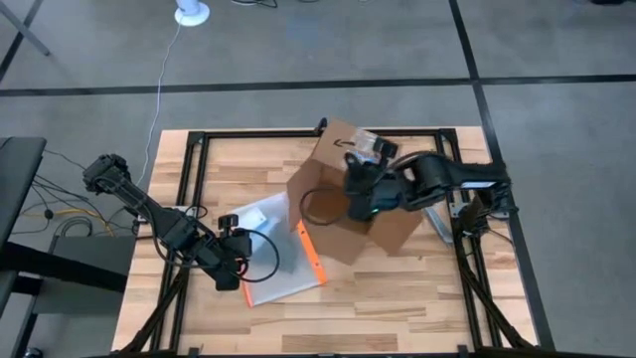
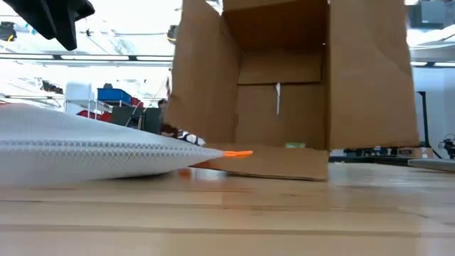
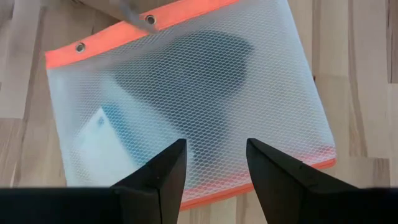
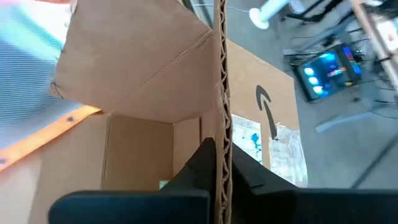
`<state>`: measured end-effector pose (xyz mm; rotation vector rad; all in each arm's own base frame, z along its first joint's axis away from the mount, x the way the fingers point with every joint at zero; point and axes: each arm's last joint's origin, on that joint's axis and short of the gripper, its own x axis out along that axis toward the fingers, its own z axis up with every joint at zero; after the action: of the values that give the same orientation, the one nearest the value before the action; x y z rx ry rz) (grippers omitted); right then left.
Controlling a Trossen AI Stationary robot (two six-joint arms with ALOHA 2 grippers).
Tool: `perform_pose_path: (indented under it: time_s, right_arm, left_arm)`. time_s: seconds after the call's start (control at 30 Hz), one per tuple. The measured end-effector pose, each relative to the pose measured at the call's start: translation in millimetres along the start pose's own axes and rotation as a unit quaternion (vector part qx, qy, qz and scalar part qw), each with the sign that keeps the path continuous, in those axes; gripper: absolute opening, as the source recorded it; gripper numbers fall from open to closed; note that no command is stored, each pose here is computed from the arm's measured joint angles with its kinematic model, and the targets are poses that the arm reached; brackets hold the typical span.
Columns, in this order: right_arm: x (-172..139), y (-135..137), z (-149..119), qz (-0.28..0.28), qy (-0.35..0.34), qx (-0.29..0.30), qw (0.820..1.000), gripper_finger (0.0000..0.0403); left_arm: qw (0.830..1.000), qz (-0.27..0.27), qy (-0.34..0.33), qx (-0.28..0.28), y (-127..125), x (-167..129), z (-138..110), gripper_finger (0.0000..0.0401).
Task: Unpack boxes
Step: Put the green charger adapter into the white zip bag
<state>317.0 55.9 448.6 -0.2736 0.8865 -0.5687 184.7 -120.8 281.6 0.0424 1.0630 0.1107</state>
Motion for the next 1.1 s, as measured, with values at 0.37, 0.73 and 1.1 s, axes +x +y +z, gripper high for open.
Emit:
perform_pose_path:
  time_s: [0.37, 0.73, 1.1]
  right_arm:
    - [-40.3, -34.9, -14.6, 0.101, -0.024, 0.072, 0.992, 0.0000]
    - [-63.8, -85.8, -33.2, 0.223, -0.024, 0.150, 0.963, 0.0000]
    - [-60.8, -76.2, -35.9, 0.382, 0.052, 0.186, 0.904, 0.0000]
  left_arm:
    - [1.000, 0.005, -0.014, -0.004, -0.1, 0.0, 2.0, 0.0153]
    - [1.000, 0.006, -0.015, -0.008, 0.3, 0.2, 2.3, 0.0153]
    - [1.000, 0.006, -0.015, -0.009, 0.2, 0.2, 2.5, 0.0153]
